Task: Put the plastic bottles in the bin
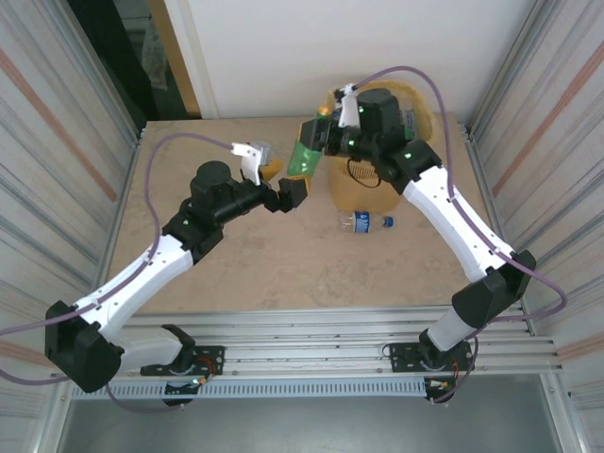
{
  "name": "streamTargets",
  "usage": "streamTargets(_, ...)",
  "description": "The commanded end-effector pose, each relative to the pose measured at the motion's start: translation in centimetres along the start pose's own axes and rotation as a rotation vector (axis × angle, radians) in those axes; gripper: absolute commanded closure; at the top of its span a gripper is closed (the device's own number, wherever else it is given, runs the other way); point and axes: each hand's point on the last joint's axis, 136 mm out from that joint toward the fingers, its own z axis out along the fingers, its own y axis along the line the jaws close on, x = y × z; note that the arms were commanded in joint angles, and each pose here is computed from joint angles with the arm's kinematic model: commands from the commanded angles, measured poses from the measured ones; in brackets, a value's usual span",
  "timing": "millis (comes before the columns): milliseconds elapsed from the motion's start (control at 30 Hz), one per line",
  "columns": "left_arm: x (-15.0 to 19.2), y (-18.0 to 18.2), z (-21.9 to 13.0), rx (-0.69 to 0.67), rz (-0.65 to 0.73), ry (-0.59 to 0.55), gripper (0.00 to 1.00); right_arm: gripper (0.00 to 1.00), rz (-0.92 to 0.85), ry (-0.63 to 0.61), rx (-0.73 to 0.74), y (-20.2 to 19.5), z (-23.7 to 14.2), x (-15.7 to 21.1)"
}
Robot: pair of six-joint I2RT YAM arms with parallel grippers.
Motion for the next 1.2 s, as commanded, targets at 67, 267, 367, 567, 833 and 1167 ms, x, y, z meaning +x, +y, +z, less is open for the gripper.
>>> streamTargets(67, -2.8, -0.5, -2.3, -0.049, 0.069, -0.083, 0.01, 0.57, 0.06, -0.234, 0.089, -2.4, -3.1, -7.3)
streamTargets(267, -1.2, 1.1, -2.4, -0.121, 0.072, -0.036, 0.01, 0.55, 0.147, -0.357, 0.174, -7.2, -4.0, -11.2)
streamTargets(367, -0.6, 1.6, -2.3, -0.137, 0.06, -0.023, 0.01, 0.54, 0.192, -0.403, 0.184, -9.1, -3.8, -13.2)
streamTargets(567, 0.2, 2.2, -2.3, -0.153, 0.043, -0.002, 0.01, 0.52, 0.237, -0.412, 0.24, -12.4, -1.9, -14.5)
streamTargets(833, 0.9, 2.7, -2.0, -0.158, 0.022, 0.011, 0.01, 0.51, 0.284, -0.407, 0.276, -14.9, 0.8, -14.7)
streamTargets(1167, 1.1, 2.8, -1.8, -0.155, 0.01, 0.016, 0.01, 0.48, 0.303, -0.372, 0.394, -18.0, 2.9, -12.4)
